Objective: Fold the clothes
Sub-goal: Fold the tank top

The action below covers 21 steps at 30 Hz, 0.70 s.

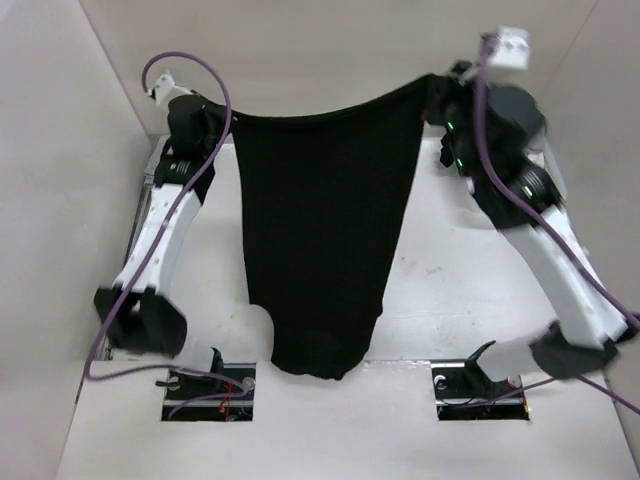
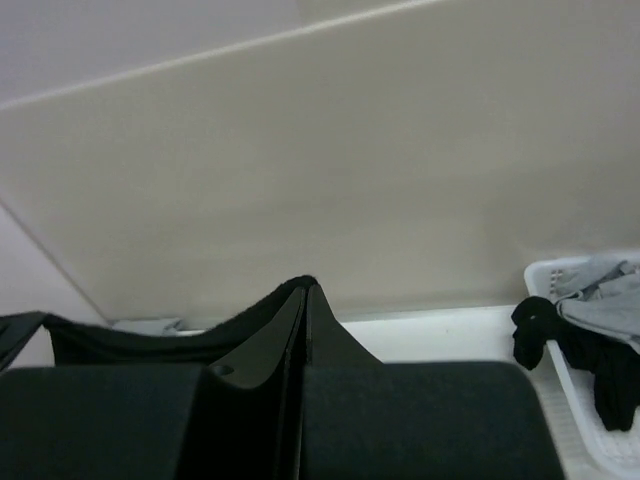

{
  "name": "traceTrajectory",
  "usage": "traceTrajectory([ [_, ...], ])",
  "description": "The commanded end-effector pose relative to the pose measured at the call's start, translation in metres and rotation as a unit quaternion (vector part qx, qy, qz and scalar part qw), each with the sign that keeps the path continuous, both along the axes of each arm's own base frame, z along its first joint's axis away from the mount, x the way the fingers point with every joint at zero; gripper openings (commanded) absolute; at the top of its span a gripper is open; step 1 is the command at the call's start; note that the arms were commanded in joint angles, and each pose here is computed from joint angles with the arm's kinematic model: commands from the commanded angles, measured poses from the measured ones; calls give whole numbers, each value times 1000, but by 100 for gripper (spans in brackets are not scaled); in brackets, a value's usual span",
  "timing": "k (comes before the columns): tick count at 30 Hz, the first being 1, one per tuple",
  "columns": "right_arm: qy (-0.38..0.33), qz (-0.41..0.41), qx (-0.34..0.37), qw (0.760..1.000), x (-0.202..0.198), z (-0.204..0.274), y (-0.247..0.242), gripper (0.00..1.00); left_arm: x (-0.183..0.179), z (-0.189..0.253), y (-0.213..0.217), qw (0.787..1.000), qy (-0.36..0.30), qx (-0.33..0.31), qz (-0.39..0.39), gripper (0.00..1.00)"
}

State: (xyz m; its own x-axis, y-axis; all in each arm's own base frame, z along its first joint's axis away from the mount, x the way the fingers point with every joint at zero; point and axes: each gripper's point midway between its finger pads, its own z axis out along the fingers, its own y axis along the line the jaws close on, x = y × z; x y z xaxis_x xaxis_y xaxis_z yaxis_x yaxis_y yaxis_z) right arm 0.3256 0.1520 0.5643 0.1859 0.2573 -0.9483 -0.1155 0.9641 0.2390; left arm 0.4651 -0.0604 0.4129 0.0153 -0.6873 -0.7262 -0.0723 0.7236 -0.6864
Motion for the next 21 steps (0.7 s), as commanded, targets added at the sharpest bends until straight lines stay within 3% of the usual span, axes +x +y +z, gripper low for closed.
traceTrajectory([
  [1, 54, 118, 39, 991, 59, -18, 38, 0, 12, 69, 2, 997, -73, -19, -9, 1],
  [6, 15, 102, 69, 992, 99, 38, 14, 0, 32, 128, 9, 993, -119, -19, -16, 1],
  [10, -47, 105, 101, 988, 86, 83, -6, 0, 13, 181, 22, 984, -177, -15, -13, 1],
  [13, -57, 110, 111, 986, 79, 90, -13, 0, -2, 200, 28, 980, -201, -10, -13, 1],
  [17, -22, 101, 104, 989, 82, 70, -18, 0, -12, 195, 34, 980, -198, 0, -2, 1],
  [21, 28, 83, 91, 992, 78, 30, -23, 0, -18, 156, 27, 985, -170, 6, -7, 1],
])
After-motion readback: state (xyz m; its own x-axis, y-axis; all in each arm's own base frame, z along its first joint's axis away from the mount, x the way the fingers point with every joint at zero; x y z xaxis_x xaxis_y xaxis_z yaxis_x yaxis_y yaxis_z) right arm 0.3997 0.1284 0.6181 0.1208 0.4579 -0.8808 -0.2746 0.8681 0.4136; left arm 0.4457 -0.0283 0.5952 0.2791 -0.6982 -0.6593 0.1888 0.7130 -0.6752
